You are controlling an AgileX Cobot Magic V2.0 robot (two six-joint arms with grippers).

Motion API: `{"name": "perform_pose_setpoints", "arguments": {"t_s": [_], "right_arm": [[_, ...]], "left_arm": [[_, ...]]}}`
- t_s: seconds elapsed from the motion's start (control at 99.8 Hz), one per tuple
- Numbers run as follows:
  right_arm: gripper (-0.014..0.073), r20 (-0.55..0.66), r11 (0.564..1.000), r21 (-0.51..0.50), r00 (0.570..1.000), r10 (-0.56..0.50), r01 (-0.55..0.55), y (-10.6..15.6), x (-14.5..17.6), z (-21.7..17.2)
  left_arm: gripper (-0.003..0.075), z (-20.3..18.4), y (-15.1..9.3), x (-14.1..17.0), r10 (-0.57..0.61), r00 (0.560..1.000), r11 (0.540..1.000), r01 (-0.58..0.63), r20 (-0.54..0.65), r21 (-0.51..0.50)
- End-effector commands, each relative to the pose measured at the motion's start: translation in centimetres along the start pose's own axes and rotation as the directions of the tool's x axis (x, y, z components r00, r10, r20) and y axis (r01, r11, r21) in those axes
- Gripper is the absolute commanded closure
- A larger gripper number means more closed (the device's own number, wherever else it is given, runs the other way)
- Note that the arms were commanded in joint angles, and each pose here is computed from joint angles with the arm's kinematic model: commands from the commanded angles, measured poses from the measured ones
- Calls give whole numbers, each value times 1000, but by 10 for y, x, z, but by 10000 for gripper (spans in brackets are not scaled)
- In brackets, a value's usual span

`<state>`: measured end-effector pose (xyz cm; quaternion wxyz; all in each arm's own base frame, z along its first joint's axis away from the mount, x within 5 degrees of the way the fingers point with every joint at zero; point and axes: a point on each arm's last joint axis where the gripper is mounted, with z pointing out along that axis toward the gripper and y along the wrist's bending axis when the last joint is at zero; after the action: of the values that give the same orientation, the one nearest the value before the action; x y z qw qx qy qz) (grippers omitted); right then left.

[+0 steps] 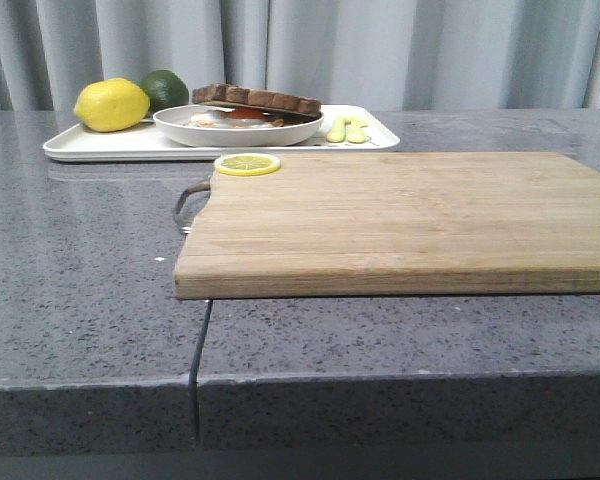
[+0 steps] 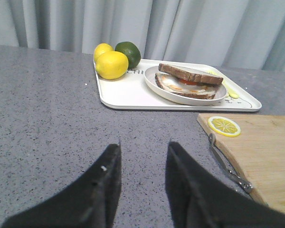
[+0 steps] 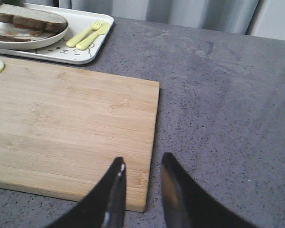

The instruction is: Place bread and move sandwich to tray

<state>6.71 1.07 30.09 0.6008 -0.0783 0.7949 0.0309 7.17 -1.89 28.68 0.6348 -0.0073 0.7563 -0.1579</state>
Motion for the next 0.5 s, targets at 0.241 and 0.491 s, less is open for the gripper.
{"name": "perform_pose_setpoints", "arguments": {"t_s": [0.241,0.491], "right_arm": [[662,113,1000,13,994,4,-5,-1,-16,-3],[662,98,1000,11,995,4,-5,-1,-15,-3]], "left_arm": [[739,-1,-3,-12,-11,998,1000,10,54,12],[739,-1,-3,-12,-11,998,1000,10,54,12]]}}
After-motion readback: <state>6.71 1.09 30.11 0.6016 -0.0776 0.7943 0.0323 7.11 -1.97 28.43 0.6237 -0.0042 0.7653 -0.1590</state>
